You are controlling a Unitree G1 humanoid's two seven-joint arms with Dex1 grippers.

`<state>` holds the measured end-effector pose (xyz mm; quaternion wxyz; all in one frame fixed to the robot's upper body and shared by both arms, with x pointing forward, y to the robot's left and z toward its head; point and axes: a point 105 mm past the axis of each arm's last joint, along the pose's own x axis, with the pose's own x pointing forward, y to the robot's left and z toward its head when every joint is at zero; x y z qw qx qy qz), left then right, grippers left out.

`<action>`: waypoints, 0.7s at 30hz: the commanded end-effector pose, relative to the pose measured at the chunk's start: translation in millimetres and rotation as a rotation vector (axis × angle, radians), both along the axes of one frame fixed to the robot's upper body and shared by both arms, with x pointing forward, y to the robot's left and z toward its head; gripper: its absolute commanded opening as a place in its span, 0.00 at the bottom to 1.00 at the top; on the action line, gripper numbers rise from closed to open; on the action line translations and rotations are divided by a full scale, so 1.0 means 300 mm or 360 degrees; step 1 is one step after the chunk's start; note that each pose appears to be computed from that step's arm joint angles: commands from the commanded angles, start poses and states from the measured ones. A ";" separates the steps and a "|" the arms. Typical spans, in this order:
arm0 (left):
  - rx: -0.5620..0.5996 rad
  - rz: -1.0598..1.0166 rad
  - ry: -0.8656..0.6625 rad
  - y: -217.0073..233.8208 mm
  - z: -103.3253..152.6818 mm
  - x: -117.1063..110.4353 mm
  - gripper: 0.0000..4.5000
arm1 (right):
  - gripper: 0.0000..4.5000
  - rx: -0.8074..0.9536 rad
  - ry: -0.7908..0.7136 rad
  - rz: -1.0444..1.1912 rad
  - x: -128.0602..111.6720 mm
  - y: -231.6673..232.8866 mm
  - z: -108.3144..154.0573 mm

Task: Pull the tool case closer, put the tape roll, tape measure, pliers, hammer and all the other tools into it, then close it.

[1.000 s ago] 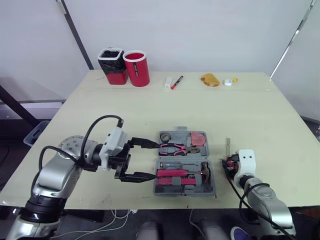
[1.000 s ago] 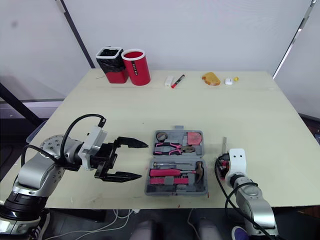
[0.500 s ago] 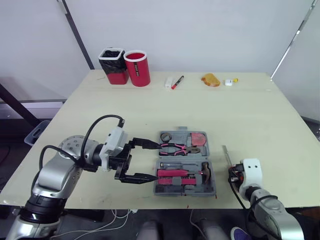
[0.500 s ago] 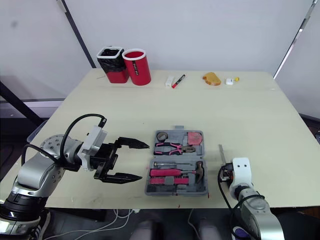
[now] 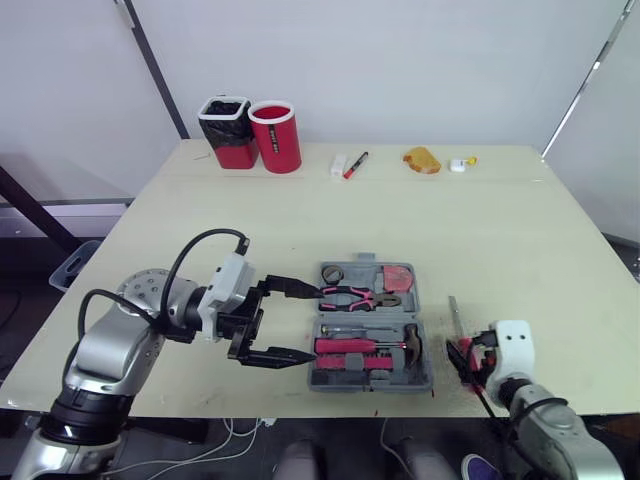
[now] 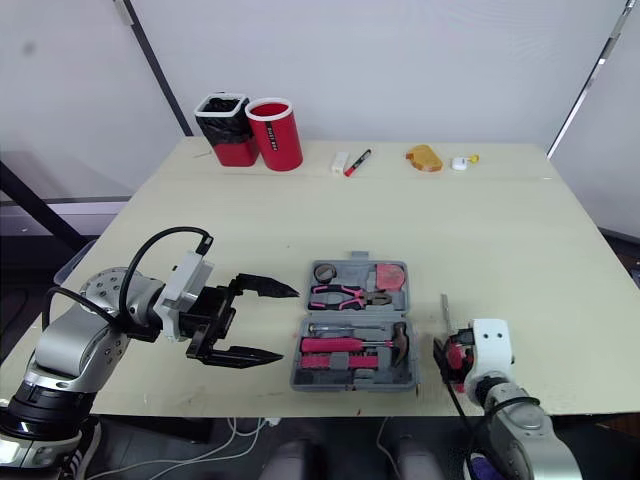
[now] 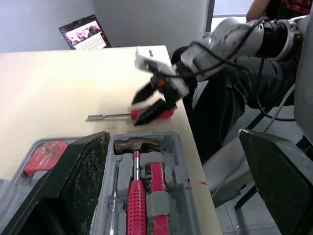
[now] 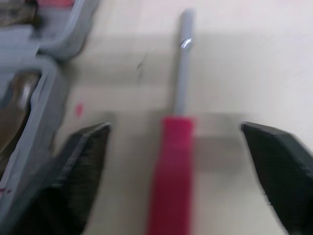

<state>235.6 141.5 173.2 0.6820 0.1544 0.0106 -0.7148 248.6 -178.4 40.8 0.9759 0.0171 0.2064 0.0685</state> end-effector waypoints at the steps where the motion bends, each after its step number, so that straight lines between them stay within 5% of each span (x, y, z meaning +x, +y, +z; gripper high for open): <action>1: -0.0010 -0.0002 -0.0030 0.002 0.007 -0.008 1.00 | 0.98 -0.0026 -0.0139 0.0137 -0.011 -0.023 0.100; 10: -0.0063 0.0022 0.0041 -0.017 -0.006 -0.029 1.00 | 0.98 -0.0157 -0.0224 0.1019 -0.026 -0.027 0.223; 13: -0.0055 0.0043 0.0026 -0.008 -0.006 -0.023 1.00 | 0.98 -0.0274 -0.0281 0.1571 -0.042 0.012 0.284; 21: -0.0050 0.0057 -0.0003 -0.001 -0.003 -0.019 1.00 | 0.98 -0.0625 -0.0213 0.2255 -0.004 0.006 0.309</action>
